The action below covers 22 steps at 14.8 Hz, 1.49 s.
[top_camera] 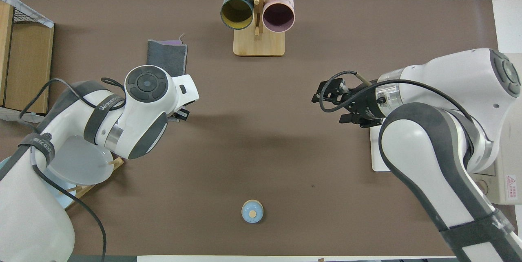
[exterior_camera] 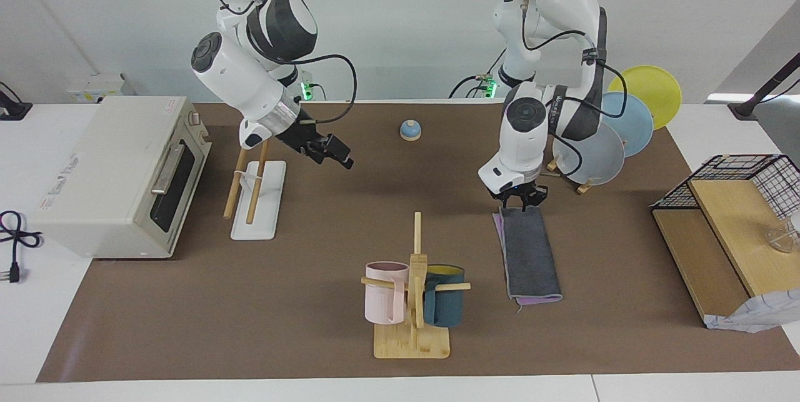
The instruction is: Fold towel and hang on rack
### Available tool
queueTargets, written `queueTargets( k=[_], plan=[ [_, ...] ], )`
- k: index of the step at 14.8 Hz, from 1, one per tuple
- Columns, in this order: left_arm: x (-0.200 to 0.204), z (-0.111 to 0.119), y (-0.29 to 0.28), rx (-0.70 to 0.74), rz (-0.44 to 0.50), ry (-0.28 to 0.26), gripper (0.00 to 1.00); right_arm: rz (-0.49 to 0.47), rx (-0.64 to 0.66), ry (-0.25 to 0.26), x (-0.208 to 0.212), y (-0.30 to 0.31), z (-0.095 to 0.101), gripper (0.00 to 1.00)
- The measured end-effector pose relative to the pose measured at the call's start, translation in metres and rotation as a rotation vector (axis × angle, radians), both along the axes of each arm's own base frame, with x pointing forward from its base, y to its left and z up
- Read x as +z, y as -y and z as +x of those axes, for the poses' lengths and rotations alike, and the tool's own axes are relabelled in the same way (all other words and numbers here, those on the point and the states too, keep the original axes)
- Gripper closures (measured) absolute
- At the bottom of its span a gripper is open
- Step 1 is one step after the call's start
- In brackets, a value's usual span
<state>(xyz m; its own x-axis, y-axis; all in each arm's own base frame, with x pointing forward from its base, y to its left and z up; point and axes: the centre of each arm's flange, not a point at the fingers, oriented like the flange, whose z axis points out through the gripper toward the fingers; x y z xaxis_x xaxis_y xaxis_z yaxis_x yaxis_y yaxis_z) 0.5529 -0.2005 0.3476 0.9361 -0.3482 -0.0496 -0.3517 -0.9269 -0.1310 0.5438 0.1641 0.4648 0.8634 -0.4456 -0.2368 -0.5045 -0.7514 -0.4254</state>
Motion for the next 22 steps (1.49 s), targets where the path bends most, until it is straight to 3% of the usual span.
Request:
queueTargets(
  k=[3, 4, 7, 9, 14, 17, 19, 22],
  plan=[
    [0.021, 0.024, -0.055, 0.105, -0.157, -0.002, 0.02, 0.000, -0.010, -0.007, 0.000, -0.007, -0.002, 0.00],
    [0.022, 0.032, -0.080, 0.142, -0.215, 0.007, 0.00, 0.000, -0.009, -0.007, 0.001, -0.010, -0.002, 0.00],
    [0.009, 0.043, -0.126, 0.227, -0.377, 0.036, 0.00, 0.012, -0.084, 0.005, 0.003, -0.028, -0.003, 0.00],
    [-0.014, 0.047, -0.132, 0.251, -0.427, 0.037, 0.00, 0.046, -0.142, -0.006, 0.002, -0.049, -0.008, 0.00],
    [-0.050, 0.049, -0.125, 0.274, -0.450, -0.001, 0.14, 0.116, -0.278, -0.081, -0.005, -0.067, -0.011, 0.00],
    [-0.049, 0.048, -0.123, 0.274, -0.455, -0.001, 0.20, 0.124, -0.292, -0.090, -0.005, -0.067, -0.011, 0.00],
    [-0.050, 0.048, -0.121, 0.272, -0.455, -0.004, 0.31, 0.125, -0.292, -0.091, -0.005, -0.067, -0.011, 0.00],
    [-0.053, 0.045, -0.117, 0.269, -0.455, -0.012, 0.37, 0.125, -0.283, -0.092, -0.005, -0.073, -0.014, 0.00]
  ],
)
